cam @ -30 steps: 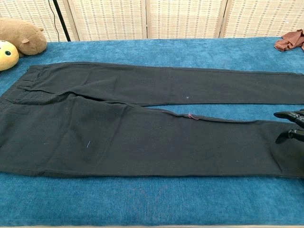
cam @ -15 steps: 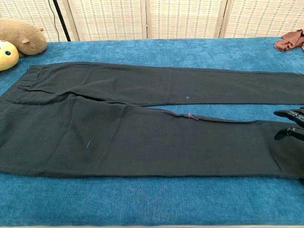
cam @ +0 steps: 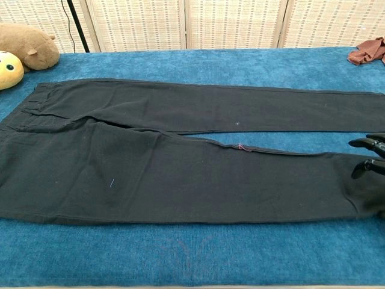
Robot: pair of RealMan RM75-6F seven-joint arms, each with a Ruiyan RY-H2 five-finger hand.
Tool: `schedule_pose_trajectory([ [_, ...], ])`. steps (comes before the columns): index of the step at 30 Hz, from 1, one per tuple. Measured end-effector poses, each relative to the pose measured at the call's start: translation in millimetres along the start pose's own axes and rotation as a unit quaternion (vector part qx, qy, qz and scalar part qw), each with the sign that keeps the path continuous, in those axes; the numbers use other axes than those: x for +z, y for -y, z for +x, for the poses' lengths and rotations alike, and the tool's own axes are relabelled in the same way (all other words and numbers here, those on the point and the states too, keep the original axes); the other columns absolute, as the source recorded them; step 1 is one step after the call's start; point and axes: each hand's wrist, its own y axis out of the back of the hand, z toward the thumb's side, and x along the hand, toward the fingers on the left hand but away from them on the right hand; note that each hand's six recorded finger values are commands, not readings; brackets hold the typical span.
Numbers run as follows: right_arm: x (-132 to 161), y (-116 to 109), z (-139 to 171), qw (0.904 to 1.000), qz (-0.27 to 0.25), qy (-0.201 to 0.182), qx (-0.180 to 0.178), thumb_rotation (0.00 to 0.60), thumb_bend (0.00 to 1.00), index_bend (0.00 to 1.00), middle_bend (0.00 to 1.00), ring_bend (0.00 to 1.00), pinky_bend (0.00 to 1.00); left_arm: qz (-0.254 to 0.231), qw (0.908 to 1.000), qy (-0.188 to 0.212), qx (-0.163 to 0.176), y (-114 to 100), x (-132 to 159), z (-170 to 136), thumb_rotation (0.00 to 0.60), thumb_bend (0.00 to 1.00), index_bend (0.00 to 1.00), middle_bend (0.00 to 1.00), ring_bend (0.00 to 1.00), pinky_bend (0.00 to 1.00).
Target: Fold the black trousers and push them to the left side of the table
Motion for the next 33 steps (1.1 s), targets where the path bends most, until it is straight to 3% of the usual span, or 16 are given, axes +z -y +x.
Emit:
schedule_pose_trajectory([
  [8, -1.3, 1.5, -0.3, 1.0000, -0.006, 0.000, -0.002, 0.600, 0.49, 0.37, 0.14, 0.07, 0.23, 0.001, 1.0000, 0.002, -0.003, 1.0, 0.6, -0.2, 0.600, 0.00, 0.00, 0.00, 0.00, 0.00],
  [14, -0.6, 0.0, -1.2, 0.9997, -0.021, -0.002, -0.008, 0.600, 0.49, 0.52, 0.26, 0.16, 0.34, 0.001, 1.0000, 0.003, -0.003, 1.4, 0.9, -0.7, 0.600, 0.00, 0.00, 0.00, 0.00, 0.00],
  [20, -2.0, -0.5, -2.4, 0.9993, -0.029, -0.004, -0.023, 0.600, 0.54, 0.56, 0.30, 0.20, 0.37, 0.001, 0.9997, 0.023, -0.007, 4.5, 7.4, -0.6, 0.600, 0.00, 0.00, 0.00, 0.00, 0.00],
  [23, -2.2, -1.1, -2.6, 0.9991, -0.034, -0.004, -0.025, 0.600, 0.58, 0.56, 0.31, 0.21, 0.37, 0.014, 0.9990, 0.042, -0.007, 9.4, 8.7, 1.2, 0.600, 0.00, 0.00, 0.00, 0.00, 0.00],
  [33, -0.3, -4.9, -2.0, 0.9987, -0.041, -0.008, -0.030, 0.600, 0.58, 0.57, 0.32, 0.21, 0.37, 0.079, 0.9931, 0.086, -0.005, 39.5, -5.6, 15.9, 0.600, 0.00, 0.00, 0.00, 0.00, 0.00],
])
